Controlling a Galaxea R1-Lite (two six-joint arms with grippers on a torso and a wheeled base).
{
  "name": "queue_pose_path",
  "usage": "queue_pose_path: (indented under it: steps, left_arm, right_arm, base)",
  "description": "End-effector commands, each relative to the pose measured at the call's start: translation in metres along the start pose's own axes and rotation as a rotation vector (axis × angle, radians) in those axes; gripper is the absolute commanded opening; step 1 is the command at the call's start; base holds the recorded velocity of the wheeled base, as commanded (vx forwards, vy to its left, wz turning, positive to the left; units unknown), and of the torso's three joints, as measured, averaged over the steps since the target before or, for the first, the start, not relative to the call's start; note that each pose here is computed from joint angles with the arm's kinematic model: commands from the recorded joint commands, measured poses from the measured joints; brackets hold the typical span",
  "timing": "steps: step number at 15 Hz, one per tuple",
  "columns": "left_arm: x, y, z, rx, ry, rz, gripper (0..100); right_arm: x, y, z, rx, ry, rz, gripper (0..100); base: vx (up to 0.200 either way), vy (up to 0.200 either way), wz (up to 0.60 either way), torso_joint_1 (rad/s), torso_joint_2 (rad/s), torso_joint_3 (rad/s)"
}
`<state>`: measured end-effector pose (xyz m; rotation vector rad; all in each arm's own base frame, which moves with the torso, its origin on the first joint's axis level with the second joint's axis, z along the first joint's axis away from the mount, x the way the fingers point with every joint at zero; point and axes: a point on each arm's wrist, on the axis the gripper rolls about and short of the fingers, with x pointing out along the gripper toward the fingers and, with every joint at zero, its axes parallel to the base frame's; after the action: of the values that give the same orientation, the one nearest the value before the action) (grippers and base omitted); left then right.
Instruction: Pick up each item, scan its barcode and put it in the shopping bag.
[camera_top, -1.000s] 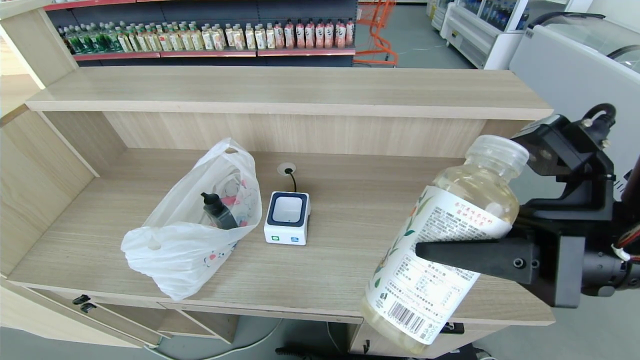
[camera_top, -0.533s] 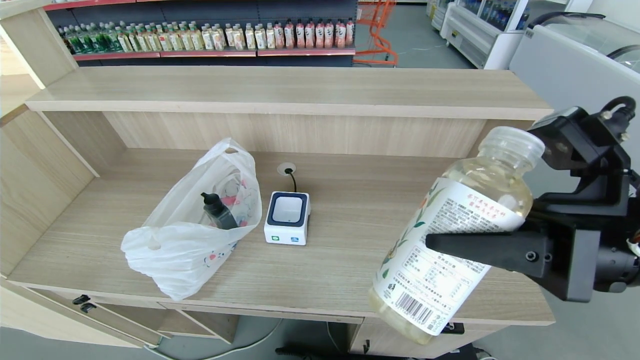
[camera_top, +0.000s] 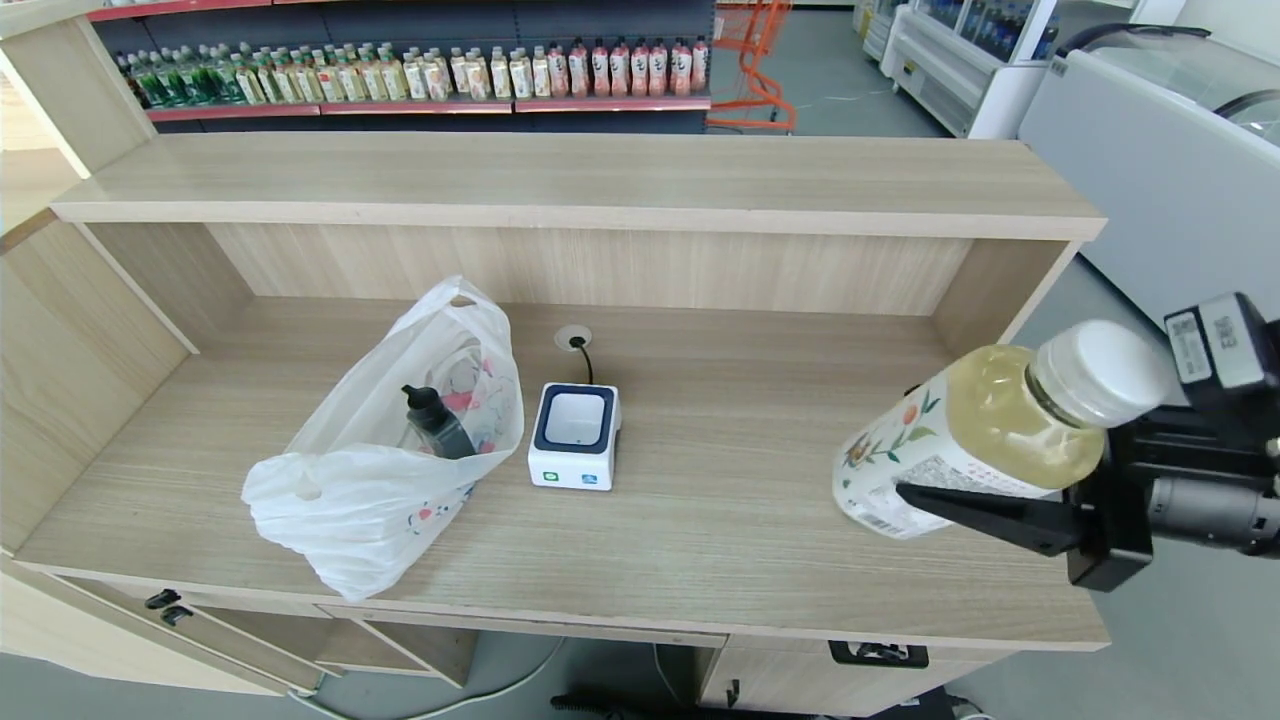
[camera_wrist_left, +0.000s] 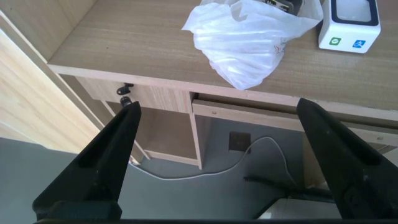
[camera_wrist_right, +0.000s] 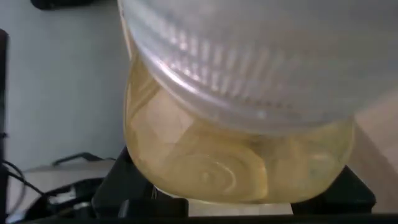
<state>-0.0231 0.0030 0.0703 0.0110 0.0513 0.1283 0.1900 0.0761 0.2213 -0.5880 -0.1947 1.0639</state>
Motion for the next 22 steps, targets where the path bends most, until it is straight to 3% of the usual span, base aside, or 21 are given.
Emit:
queue_pose_path:
  steps: [1, 4, 10, 17, 22]
  left_arm:
    - [0.0, 0.0, 0.0, 0.0, 0.0, 0.0, 100]
    - [0.0, 0.0, 0.0, 0.0, 0.0, 0.0, 100]
    - [0.0, 0.0, 0.0, 0.0, 0.0, 0.0, 100]
    - [0.0, 0.0, 0.0, 0.003, 0.001, 0.0, 100]
    - [0.0, 0.0, 0.0, -0.002, 0.0, 0.0, 100]
  right_arm:
    - [-0.031, -0.012, -0.012, -0.27, 0.198, -0.171, 0]
    - [-0.041, -0.001, -0.01, -0.382, 0.273, -0.223, 0]
    - [-0.053, -0.011, -0.013, -0.558, 0.388, -0.284, 0]
    - [-0.049, -0.016, -0.016, -0.52, 0.385, -0.279, 0]
    - [-0.04, -0.017, -0.025, -0.467, 0.332, -0.211, 0]
  base:
    - [0.0, 0.0, 0.0, 0.0, 0.0, 0.0]
    - [0.0, 0.0, 0.0, 0.0, 0.0, 0.0]
    - [0.0, 0.0, 0.0, 0.0, 0.0, 0.0]
    - [0.0, 0.0, 0.0, 0.0, 0.0, 0.0]
    - [0.0, 0.2, 0.0, 0.0, 0.0, 0.001]
